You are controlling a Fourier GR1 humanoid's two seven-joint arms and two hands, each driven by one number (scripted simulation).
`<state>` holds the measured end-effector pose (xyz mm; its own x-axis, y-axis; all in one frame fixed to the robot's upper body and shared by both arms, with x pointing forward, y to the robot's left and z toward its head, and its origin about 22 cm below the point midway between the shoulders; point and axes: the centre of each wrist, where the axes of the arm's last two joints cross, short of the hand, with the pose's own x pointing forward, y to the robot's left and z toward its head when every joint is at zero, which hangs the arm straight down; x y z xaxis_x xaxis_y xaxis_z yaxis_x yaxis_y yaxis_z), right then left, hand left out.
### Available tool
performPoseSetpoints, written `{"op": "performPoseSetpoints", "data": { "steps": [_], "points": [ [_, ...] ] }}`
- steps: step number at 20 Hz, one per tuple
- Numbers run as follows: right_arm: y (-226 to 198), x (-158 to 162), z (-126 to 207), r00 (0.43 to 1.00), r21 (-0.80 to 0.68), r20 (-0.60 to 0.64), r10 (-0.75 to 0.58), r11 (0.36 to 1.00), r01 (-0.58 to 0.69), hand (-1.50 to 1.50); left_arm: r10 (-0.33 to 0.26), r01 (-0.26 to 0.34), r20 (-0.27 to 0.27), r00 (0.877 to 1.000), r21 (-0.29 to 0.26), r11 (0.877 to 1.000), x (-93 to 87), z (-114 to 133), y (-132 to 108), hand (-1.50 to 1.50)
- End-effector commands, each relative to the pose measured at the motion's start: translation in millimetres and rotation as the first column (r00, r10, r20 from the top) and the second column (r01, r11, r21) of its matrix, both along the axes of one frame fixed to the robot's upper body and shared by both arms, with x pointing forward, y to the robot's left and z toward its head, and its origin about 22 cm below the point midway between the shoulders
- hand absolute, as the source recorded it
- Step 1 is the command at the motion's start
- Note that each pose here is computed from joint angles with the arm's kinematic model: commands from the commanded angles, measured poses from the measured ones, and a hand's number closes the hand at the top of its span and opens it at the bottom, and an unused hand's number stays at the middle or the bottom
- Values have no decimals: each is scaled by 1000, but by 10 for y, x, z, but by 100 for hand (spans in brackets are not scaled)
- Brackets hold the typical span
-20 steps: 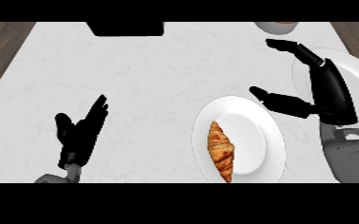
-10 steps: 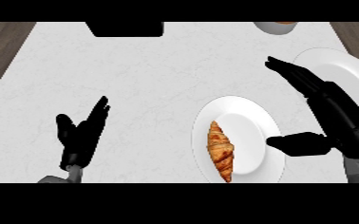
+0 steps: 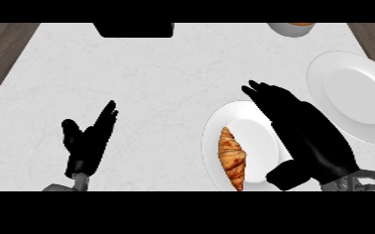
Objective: Pick the croissant from the plate and place it in the plate
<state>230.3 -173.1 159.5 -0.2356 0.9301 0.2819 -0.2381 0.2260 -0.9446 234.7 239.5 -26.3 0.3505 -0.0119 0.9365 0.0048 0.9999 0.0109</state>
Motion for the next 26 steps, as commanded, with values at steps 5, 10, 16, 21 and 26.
{"op": "performPoseSetpoints", "data": {
  "steps": [5,10,16,21,26],
  "points": [
    [519,-42,-269,998,-128,-38,-53,991,47,-150,-3,3,-39,999,12,1000,-122,-42,118,0],
    [688,-243,-557,992,-167,-93,-82,984,66,-150,-3,3,-28,1000,-7,1000,24,-126,-50,0],
    [696,-260,-588,984,-160,-152,-96,985,71,-150,18,-18,-30,999,3,1000,-73,-167,-14,0],
    [905,-191,-925,985,-165,-156,-77,985,51,-150,7,-7,-38,999,-11,1000,27,-56,-55,0],
    [901,-263,-1029,987,-251,-102,-123,963,95,-150,-8,8,-13,1000,10,1000,89,22,-59,0]
  ]
}}
